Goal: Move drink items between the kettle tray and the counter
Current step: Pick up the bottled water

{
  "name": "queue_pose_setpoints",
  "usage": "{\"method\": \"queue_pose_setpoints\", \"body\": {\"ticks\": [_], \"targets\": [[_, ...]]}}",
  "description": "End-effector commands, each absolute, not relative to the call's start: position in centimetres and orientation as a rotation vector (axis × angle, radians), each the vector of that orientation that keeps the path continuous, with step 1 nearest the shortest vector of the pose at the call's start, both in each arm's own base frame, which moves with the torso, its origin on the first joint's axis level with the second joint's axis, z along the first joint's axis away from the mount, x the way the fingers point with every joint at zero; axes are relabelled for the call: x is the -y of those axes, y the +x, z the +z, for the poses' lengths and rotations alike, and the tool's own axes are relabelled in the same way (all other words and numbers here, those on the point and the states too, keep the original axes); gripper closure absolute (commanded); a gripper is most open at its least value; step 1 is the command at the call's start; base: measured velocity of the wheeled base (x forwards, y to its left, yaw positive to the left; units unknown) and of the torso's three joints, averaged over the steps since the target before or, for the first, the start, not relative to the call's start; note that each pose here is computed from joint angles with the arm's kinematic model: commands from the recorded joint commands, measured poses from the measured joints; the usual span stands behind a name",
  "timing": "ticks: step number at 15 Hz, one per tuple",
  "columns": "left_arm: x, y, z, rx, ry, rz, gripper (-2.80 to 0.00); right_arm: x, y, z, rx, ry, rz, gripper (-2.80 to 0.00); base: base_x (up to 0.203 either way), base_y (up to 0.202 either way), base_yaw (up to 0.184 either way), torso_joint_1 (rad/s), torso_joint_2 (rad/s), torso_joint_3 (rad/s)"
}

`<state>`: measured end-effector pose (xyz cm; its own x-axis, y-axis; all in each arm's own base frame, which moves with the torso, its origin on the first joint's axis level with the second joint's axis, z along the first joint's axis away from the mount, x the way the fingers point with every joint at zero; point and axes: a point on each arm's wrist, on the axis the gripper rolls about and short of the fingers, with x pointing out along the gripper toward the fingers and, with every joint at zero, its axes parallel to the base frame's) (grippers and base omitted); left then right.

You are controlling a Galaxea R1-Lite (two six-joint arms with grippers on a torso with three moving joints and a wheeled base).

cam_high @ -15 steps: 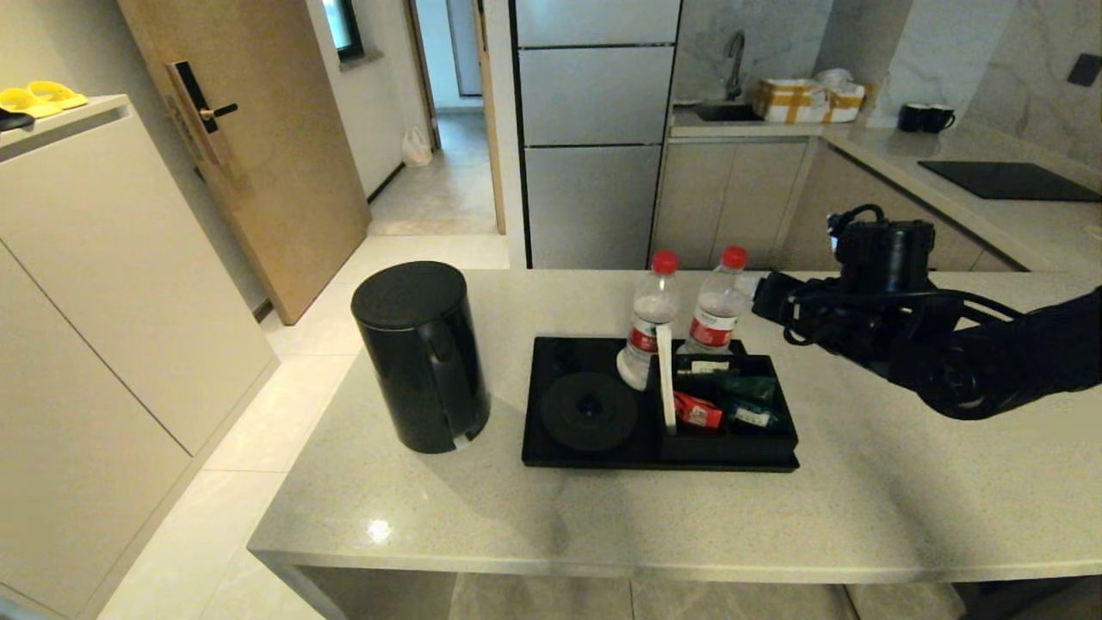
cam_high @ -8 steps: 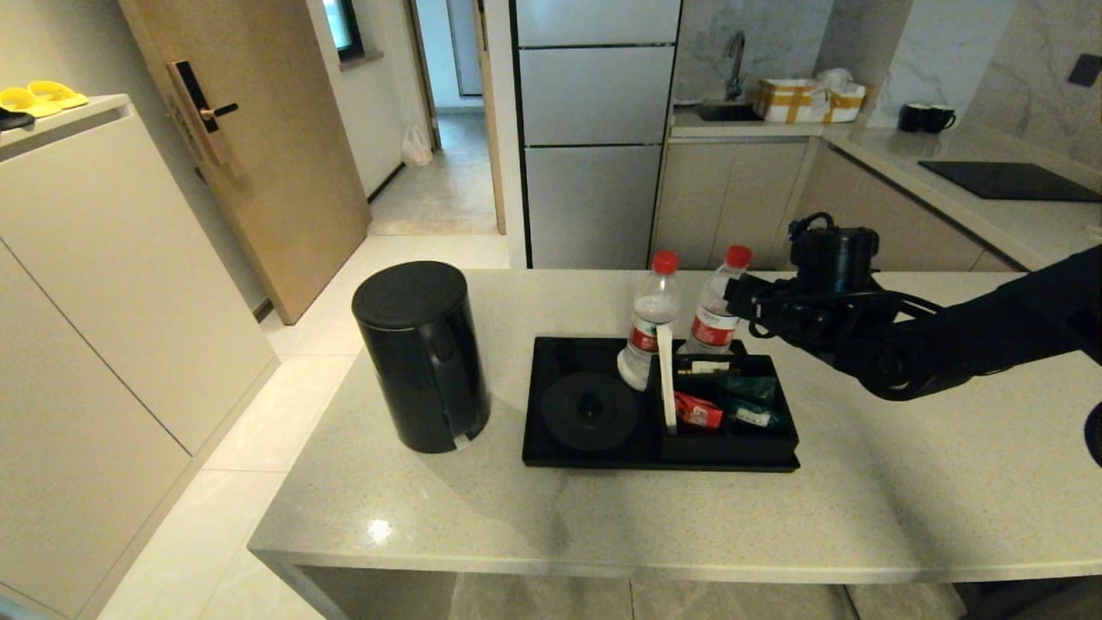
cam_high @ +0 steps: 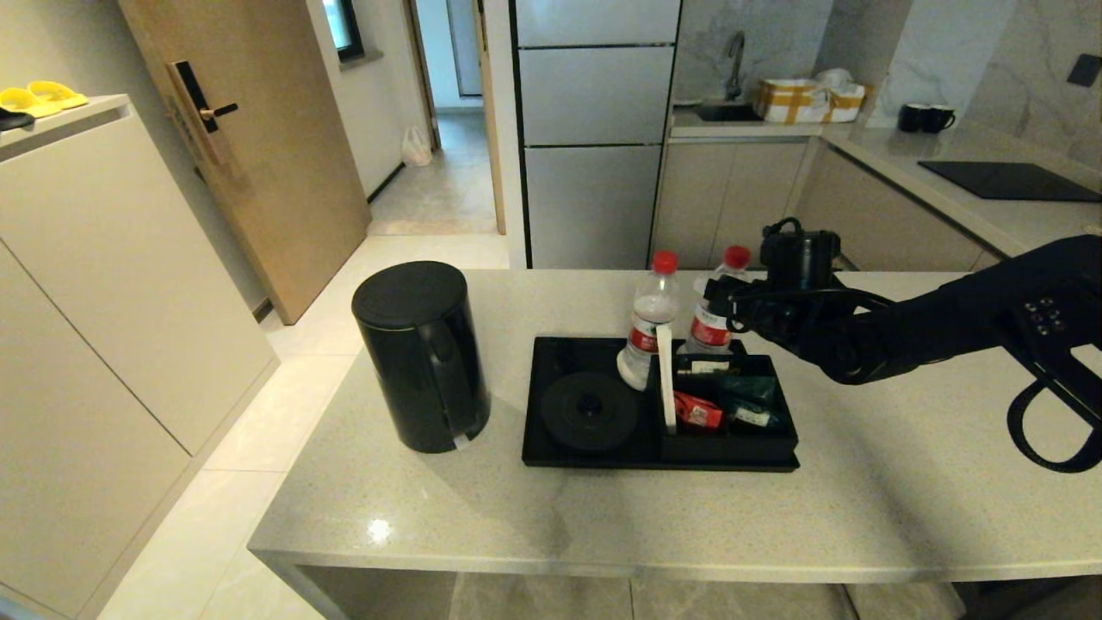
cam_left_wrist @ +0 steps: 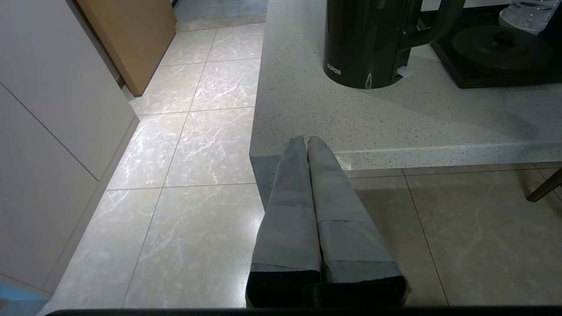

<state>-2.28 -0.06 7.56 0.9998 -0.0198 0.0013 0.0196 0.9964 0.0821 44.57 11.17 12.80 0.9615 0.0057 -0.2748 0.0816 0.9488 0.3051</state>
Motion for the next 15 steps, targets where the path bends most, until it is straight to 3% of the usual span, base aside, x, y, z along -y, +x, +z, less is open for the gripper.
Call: {"method": "queue_pose_setpoints", "body": {"ticks": [1, 15], "targets": [[0.1, -2.3, 7.6, 0.002, 0.083, -0.020, 0.00, -11.3, 45.0, 12.1, -0.282, 0.321, -0.041, -2.80, 0.000, 0.000, 0.000, 0.000, 0.00, 0.000], [0.1, -2.3, 7.6, 0.002, 0.083, -0.019, 0.00, -11.5, 45.6, 9.9, -0.314, 0.255, -0.043, -2.80, 0.000, 0.000, 0.000, 0.000, 0.00, 0.000]]}}
